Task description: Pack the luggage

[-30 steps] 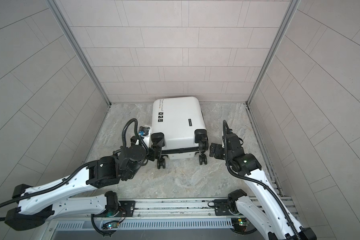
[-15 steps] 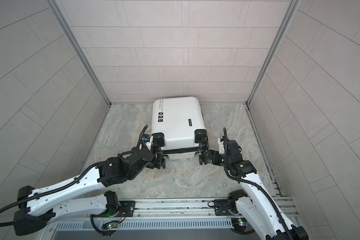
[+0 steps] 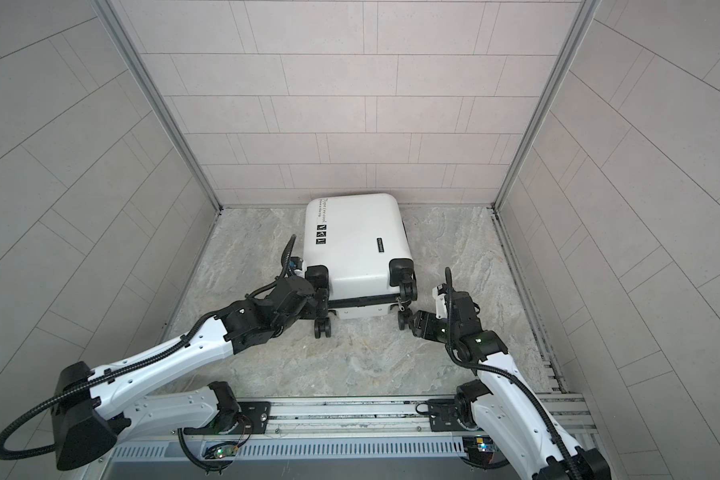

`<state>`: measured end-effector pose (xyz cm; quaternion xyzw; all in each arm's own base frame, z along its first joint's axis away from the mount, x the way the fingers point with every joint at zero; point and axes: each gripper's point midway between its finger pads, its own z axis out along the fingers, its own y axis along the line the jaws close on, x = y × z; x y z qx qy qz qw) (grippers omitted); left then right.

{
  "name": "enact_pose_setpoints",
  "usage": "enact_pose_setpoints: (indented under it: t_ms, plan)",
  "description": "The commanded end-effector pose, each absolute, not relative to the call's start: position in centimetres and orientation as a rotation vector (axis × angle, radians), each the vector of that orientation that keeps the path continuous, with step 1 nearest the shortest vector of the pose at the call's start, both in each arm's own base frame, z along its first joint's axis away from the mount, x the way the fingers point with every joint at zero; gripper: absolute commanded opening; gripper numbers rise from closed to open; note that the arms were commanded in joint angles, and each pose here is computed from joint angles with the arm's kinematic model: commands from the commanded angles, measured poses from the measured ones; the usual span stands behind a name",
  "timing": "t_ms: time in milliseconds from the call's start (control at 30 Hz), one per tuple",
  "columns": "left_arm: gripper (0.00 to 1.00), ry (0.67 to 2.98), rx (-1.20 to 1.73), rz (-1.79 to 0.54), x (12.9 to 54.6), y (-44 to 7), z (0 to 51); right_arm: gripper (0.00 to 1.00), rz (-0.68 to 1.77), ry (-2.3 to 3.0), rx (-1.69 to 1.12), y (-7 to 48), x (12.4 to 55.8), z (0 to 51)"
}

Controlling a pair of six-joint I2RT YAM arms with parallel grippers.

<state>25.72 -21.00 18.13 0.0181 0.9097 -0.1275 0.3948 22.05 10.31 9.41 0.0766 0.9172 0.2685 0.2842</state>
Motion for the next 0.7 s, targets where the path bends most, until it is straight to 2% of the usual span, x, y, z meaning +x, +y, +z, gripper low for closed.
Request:
enact_pose_setpoints:
  t_ms: [0, 133, 200, 300, 433, 667]
  plan:
    - [0.91, 2.319, 0.035, -0.386, 26.2, -22.6, 18.0, 0.73, 0.788, 2.374, 0.155, 11.2, 22.7, 10.7]
    - [0.83, 2.348, 0.042, -0.371, 26.4, -23.0, 16.8, 0.73, 0.867, 2.329, 0.099, 12.2, 22.8, 11.1]
    - [0.74, 2.348, 0.039, -0.367, 26.6, -23.0, 16.8, 0.73, 0.908, 2.301, 0.067, 12.8, 22.8, 11.3]
    - [0.49, 2.343, 0.037, -0.369, 26.8, -23.0, 17.5, 0.73, 0.96, 2.26, 0.028, 13.5, 22.8, 11.8]
    - [0.01, 2.325, 0.055, -0.364, 27.3, -23.2, 19.6, 0.73, 0.985, 2.206, 0.01, 13.8, 23.2, 12.6]
    - [0.0, 2.244, 0.035, -0.48, 28.1, -24.1, 24.4, 0.72, 1.029, 2.118, 0.018, 14.2, 24.4, 14.3]
